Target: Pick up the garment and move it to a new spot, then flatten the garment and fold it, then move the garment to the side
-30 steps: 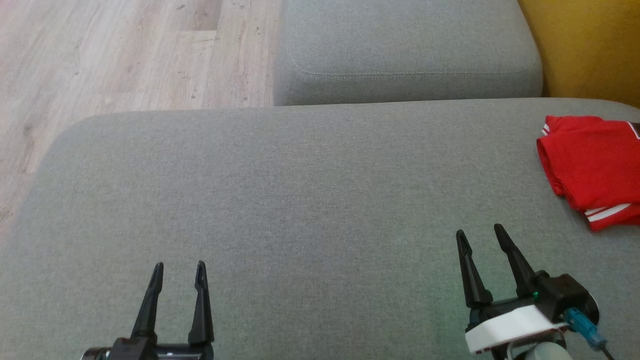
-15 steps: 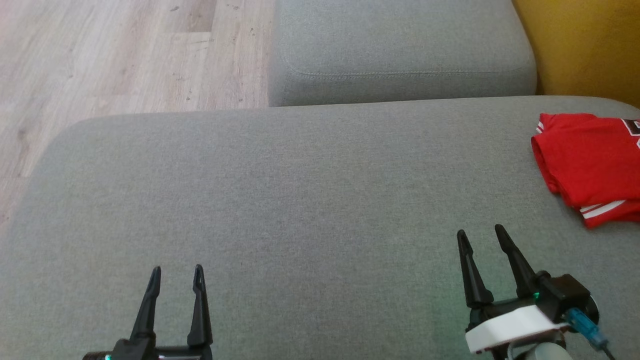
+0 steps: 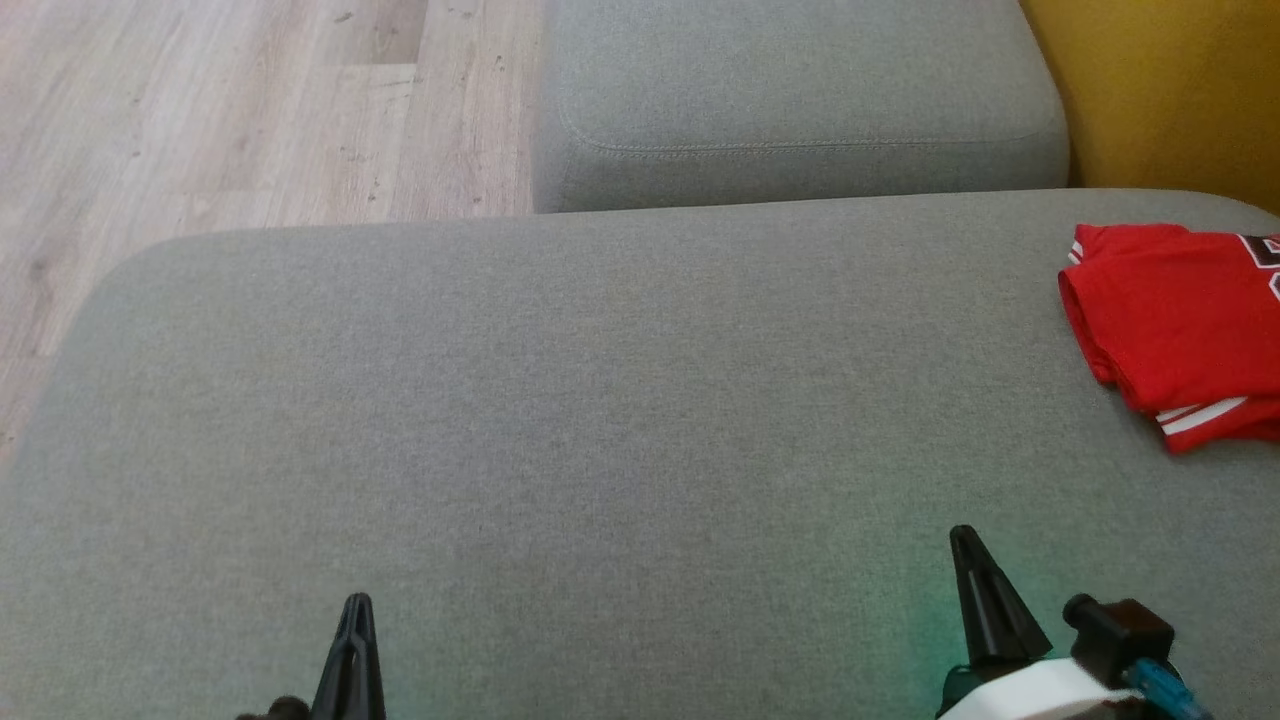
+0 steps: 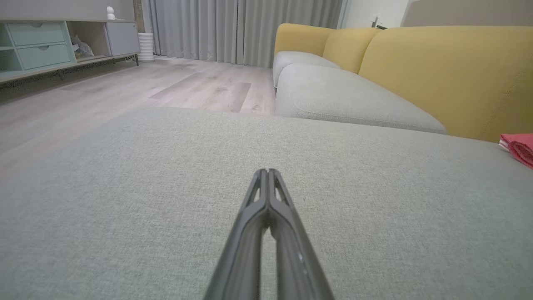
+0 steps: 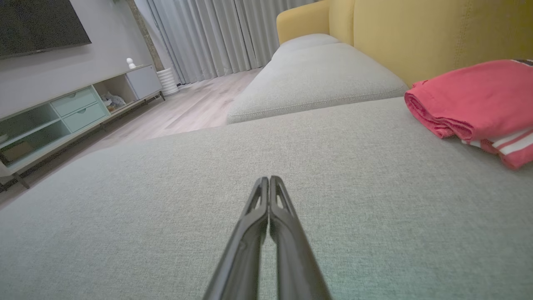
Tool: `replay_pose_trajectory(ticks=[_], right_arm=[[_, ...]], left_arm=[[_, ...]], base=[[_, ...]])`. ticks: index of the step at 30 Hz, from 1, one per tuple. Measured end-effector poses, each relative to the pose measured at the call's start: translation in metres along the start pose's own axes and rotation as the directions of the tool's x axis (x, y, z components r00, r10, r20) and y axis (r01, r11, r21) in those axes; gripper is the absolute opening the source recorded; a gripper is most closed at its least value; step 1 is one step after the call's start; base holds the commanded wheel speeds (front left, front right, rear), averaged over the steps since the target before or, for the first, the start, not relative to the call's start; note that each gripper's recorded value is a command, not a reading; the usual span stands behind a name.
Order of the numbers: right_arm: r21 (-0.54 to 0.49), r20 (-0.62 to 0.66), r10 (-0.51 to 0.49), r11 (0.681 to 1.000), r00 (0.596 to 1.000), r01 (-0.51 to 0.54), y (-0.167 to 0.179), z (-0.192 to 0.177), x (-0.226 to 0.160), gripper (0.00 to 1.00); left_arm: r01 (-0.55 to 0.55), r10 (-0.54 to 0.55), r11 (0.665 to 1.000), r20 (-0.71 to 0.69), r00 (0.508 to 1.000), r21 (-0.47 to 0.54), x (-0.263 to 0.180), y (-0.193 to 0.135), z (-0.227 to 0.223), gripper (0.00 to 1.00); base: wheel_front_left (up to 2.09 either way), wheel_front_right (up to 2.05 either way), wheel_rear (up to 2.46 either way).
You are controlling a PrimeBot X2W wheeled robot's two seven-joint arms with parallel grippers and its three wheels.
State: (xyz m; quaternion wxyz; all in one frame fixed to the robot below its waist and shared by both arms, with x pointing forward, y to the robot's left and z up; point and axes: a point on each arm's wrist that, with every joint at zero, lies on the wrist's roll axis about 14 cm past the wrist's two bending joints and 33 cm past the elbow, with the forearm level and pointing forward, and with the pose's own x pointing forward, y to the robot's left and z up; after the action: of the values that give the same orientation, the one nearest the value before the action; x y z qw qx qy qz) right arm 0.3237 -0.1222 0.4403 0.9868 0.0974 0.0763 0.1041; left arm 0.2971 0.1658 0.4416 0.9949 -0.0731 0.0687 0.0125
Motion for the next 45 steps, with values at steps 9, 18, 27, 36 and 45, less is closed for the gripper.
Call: replay_pose_trajectory(ticks=[9, 18, 27, 36, 45], right_arm=[[0.107, -0.008, -0.034, 0.994, 0.999, 0.035, -0.007, 0.000, 0.001, 0.00], [0.210, 0.006, -0.067, 0.976, 0.998, 0.064, -0.015, 0.006, 0.004, 0.00], [0.313, 0.004, -0.099, 0.945, 0.995, 0.093, -0.022, 0.007, 0.005, 0.00], [0.431, 0.001, -0.130, 0.895, 0.991, 0.117, -0.032, 0.011, 0.008, 0.00], [0.515, 0.005, -0.150, 0.848, 0.989, 0.126, -0.037, 0.015, 0.010, 0.00]], left_arm=[[-0.011, 0.009, 0.994, -0.017, 1.000, -0.109, 0.005, 0.002, 0.000, 0.00], [-0.031, 0.024, 0.976, -0.037, 0.999, -0.214, 0.009, 0.005, -0.002, 0.00], [-0.049, 0.035, 0.947, -0.052, 0.998, -0.317, 0.014, 0.008, -0.001, 0.00], [-0.057, 0.032, 0.897, -0.063, 0.998, -0.439, 0.021, 0.009, 0.001, 0.00], [-0.060, 0.028, 0.850, -0.069, 0.997, -0.524, 0.026, 0.011, 0.003, 0.00]], base=[[0.00, 0.00, 0.00], [0.00, 0.00, 0.00], [0.00, 0.00, 0.00], [0.00, 0.00, 0.00], [0.00, 0.00, 0.00]])
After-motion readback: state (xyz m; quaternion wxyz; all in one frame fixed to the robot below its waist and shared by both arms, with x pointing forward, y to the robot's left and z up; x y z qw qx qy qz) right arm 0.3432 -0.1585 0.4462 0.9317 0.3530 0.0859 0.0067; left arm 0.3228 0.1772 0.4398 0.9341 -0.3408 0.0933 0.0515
